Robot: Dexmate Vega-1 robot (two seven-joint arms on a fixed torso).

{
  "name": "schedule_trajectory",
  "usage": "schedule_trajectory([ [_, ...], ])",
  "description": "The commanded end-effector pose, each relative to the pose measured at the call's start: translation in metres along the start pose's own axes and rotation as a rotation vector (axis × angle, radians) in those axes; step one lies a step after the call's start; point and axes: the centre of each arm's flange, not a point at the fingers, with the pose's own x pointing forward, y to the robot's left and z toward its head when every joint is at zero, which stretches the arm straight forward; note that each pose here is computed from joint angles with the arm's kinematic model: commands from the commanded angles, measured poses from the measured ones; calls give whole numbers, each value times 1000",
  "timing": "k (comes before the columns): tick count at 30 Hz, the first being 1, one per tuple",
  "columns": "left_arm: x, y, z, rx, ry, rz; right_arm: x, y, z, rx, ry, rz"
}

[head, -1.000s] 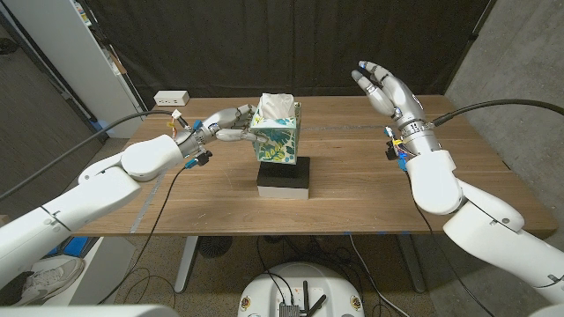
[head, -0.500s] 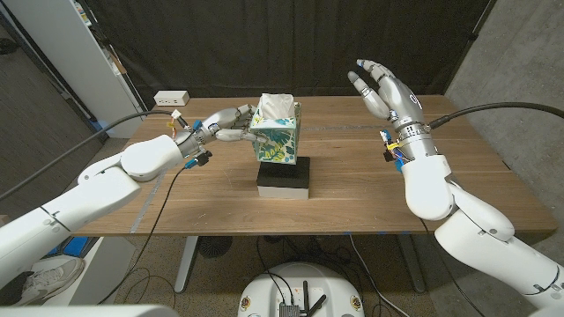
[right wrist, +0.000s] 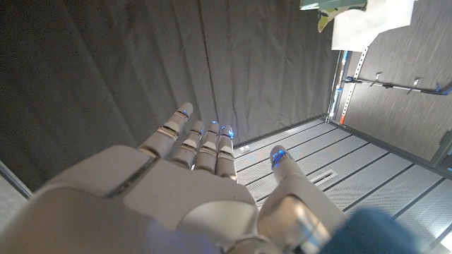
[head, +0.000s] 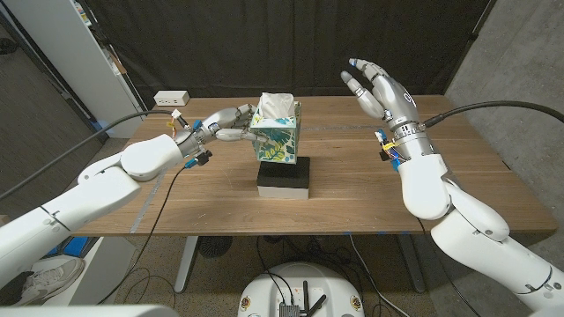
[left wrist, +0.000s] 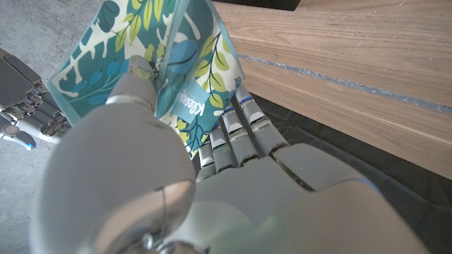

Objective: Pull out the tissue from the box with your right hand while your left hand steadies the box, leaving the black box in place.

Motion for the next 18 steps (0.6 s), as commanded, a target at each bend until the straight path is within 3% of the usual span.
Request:
schedule_trajectory([
  [1, 1, 0, -2, -4, 5, -3, 13, 7, 16, -8, -68, 60],
  [18, 4, -1, -4, -8, 1, -10, 33, 19, 32, -69, -70, 138],
])
